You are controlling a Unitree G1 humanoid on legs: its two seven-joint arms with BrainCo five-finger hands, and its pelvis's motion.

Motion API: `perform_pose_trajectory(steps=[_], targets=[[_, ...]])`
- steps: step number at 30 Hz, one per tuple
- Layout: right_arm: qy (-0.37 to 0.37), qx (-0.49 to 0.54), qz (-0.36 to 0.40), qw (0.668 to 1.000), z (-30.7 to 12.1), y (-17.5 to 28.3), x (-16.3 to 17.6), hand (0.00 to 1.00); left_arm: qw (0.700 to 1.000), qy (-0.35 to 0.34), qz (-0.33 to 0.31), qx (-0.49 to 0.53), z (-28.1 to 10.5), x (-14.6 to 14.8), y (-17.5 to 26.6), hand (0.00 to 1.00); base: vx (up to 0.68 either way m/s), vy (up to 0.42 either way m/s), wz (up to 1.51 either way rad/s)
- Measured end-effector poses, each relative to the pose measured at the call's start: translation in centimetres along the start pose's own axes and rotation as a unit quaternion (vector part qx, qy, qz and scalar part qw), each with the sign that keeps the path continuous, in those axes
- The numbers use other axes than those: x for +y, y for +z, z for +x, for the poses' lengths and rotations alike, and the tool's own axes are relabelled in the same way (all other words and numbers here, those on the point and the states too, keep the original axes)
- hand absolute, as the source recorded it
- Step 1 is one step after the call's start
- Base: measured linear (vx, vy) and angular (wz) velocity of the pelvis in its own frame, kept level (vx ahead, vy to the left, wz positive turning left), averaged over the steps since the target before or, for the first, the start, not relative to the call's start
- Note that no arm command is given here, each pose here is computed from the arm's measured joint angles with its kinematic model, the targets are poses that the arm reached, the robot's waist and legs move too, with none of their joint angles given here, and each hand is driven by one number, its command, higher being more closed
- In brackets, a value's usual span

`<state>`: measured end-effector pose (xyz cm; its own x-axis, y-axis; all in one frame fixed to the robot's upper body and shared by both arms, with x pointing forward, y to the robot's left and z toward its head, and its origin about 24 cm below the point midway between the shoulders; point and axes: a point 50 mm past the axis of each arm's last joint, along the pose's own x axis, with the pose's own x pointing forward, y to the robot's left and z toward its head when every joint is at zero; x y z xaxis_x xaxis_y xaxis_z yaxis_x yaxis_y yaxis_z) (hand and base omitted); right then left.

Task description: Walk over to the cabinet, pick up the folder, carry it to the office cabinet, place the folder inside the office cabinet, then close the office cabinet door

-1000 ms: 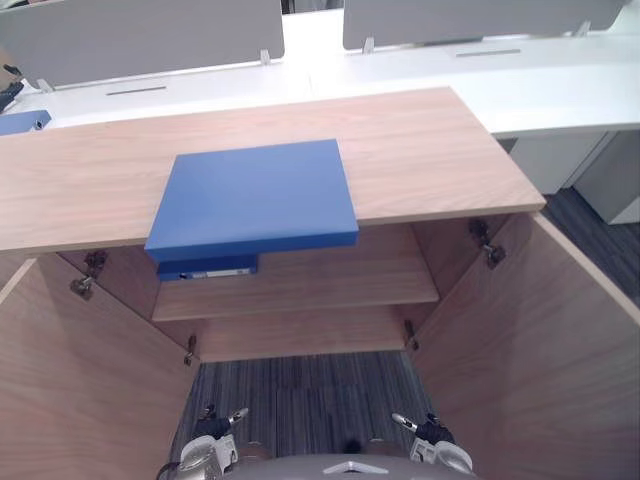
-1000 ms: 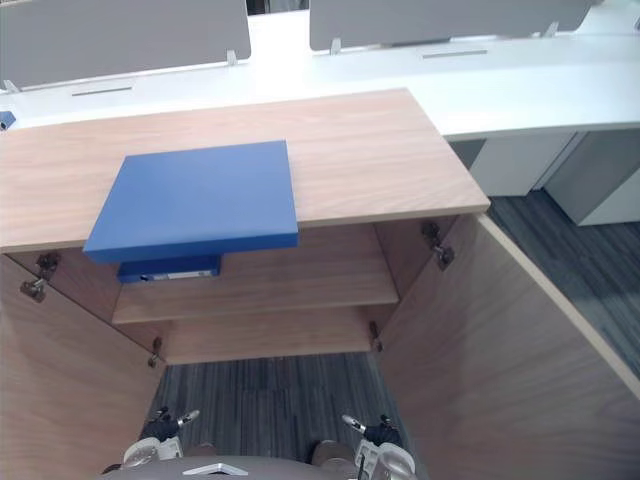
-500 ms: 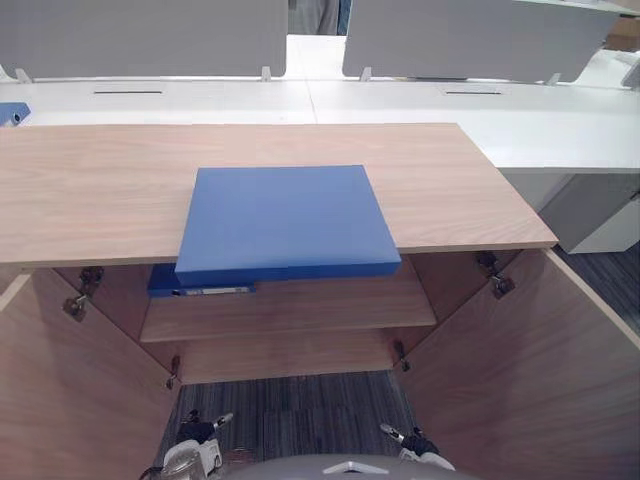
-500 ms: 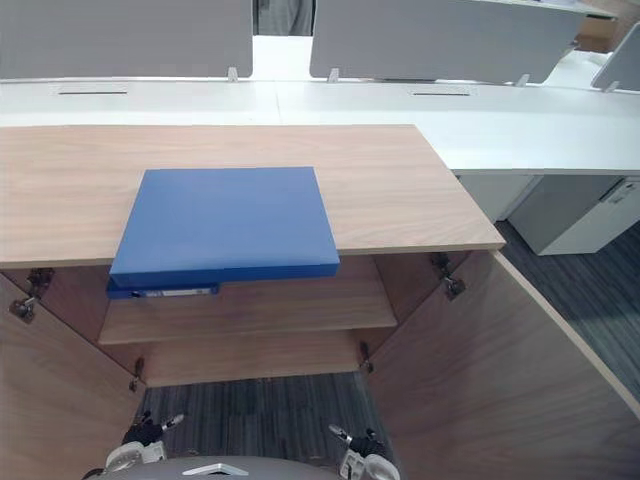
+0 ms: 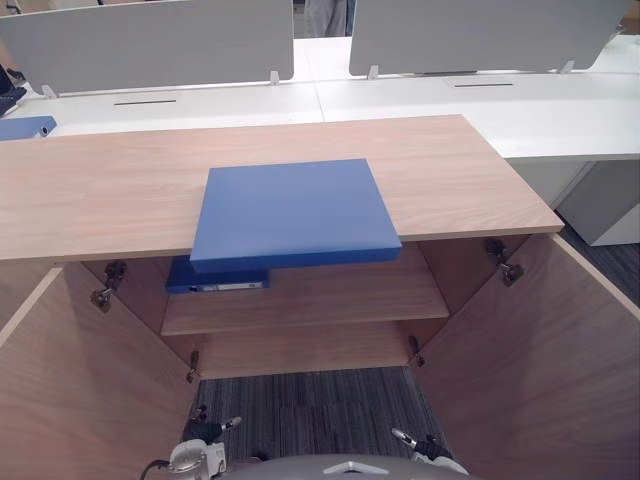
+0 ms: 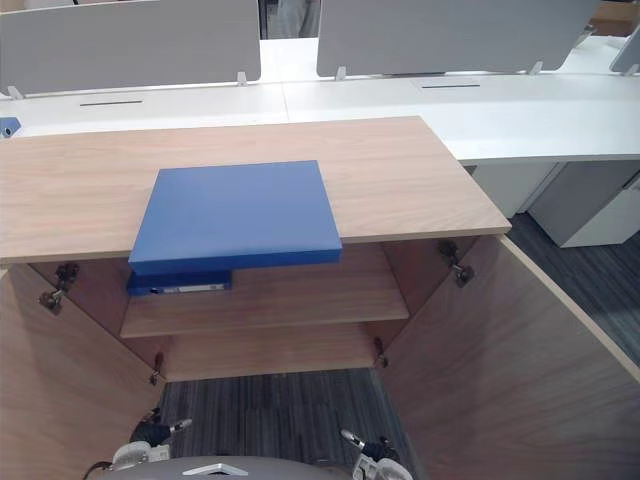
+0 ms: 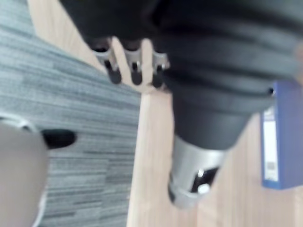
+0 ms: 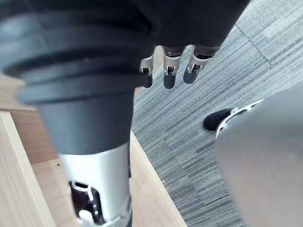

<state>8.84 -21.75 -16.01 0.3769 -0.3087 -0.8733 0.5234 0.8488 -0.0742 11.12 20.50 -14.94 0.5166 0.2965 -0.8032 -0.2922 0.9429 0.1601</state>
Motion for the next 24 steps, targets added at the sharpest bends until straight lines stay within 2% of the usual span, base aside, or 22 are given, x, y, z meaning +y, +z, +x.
perform_pose_trajectory(steps=[3,5,8,17,24], targets=[[-0.009,-0.002,-0.003,1.000,0.0,0.0,0.0,0.00,0.997,0.031,0.003,-0.073,-0.1,1.9,2.9,0.00,-0.01,0.013,0.01],[-0.013,-0.002,-0.005,1.000,0.0,-0.1,-0.1,0.00,0.986,0.057,0.008,-0.156,-0.6,3.4,6.4,0.00,0.04,0.019,-0.02],[-0.009,-0.007,-0.012,1.000,0.0,0.1,0.1,0.00,0.972,0.065,0.005,-0.226,-1.5,3.9,9.3,0.00,0.05,0.008,0.01],[-0.004,-0.021,-0.018,1.000,-0.2,0.5,0.3,0.00,0.915,0.092,-0.024,-0.393,-6.0,3.9,14.8,0.00,0.06,-0.018,0.09],[0.002,-0.024,-0.028,0.999,-0.3,0.4,0.4,0.00,0.880,0.077,-0.027,-0.469,-9.0,3.1,16.6,0.00,-0.04,-0.011,0.01]])
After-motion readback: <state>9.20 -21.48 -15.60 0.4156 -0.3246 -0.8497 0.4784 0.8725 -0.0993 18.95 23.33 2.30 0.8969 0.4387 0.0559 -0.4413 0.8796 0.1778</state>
